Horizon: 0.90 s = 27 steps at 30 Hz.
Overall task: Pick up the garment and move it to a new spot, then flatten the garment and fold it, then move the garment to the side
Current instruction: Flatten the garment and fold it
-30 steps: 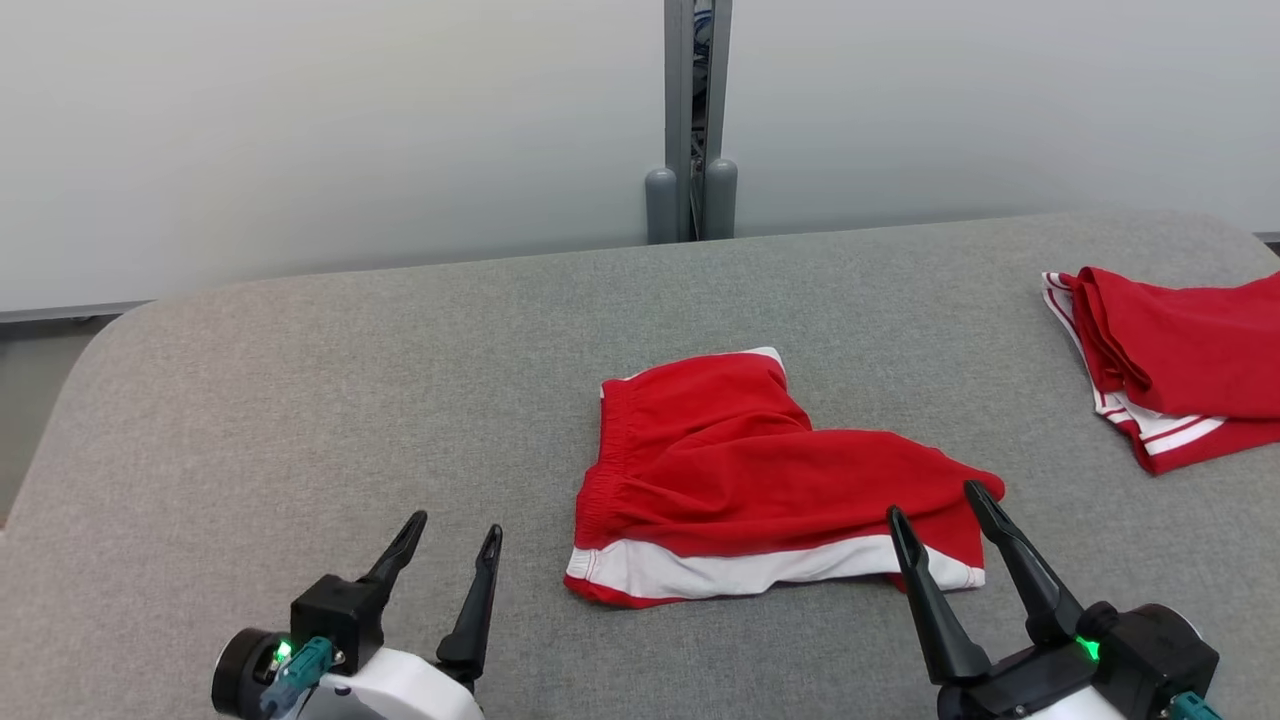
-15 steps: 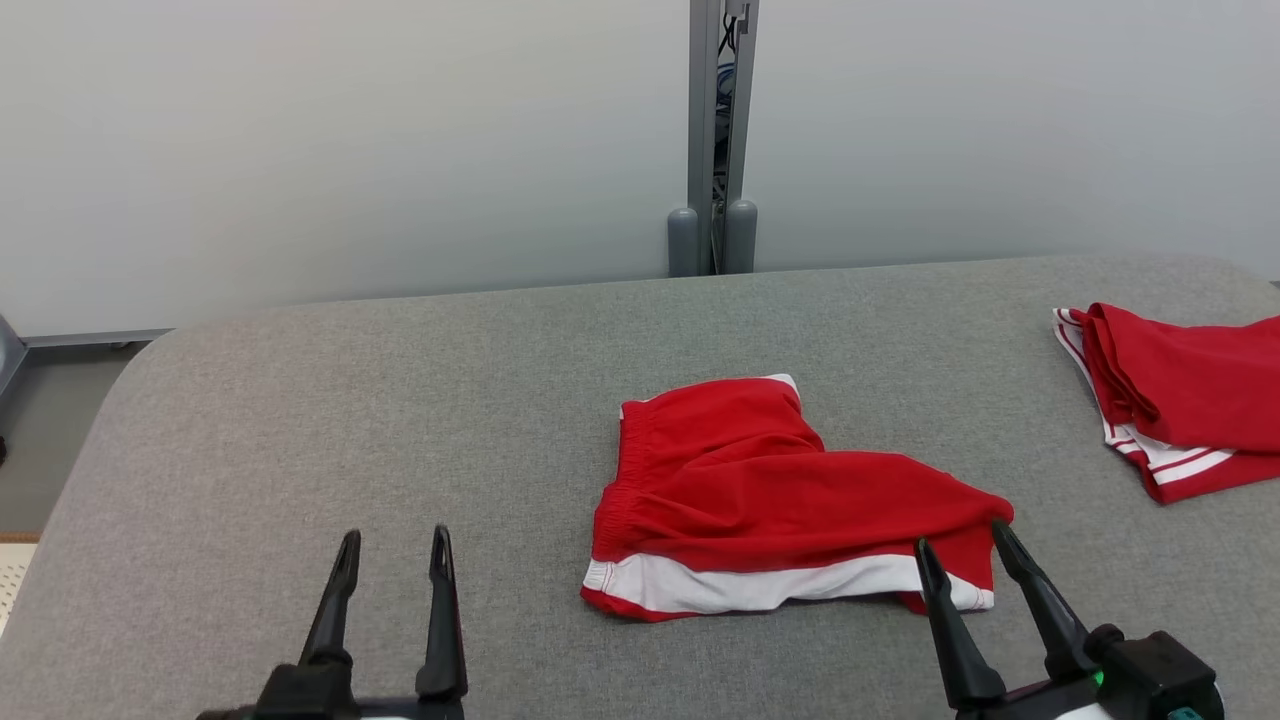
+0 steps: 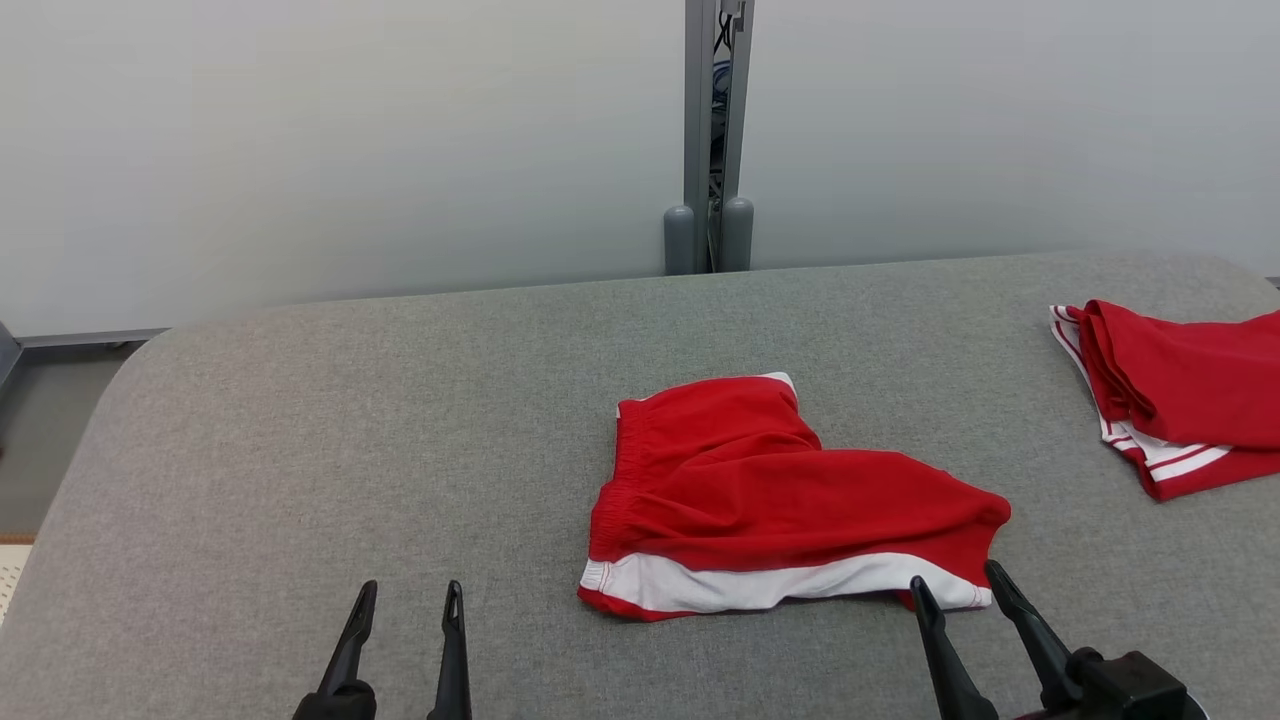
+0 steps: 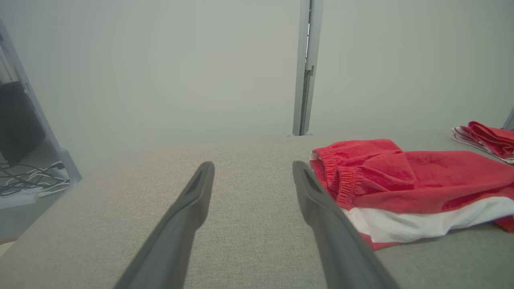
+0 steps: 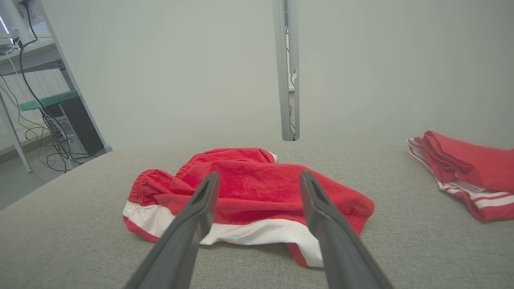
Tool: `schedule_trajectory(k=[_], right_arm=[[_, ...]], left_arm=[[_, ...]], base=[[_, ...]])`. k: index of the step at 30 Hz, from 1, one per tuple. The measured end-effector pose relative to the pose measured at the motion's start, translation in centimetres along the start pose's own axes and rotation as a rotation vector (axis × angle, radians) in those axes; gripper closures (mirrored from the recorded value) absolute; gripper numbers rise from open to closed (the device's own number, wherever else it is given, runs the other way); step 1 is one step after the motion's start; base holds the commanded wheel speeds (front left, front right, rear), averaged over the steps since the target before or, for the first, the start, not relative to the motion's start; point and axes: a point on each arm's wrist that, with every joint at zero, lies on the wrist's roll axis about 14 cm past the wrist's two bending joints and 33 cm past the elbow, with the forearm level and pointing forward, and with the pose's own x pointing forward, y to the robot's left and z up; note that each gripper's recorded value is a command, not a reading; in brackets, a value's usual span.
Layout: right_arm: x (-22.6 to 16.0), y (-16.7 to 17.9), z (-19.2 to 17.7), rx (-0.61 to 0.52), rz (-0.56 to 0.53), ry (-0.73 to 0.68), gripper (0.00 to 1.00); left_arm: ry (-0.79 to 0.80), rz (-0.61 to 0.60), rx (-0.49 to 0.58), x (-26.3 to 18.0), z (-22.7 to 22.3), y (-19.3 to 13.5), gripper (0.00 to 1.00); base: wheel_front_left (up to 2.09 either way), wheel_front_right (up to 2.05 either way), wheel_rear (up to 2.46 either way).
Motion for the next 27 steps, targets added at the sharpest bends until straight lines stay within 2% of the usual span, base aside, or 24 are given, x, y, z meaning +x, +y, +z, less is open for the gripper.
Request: schedule_trajectory(k=[27], right_arm=[[-0.18,0.37,-0.49,0.01,0.007,0.014,0.0]], left_arm=[[0.005,-0.038,-0.001,0.08,-0.34,-0.31,0.0]], base=[[0.0,0.0,0.0]])
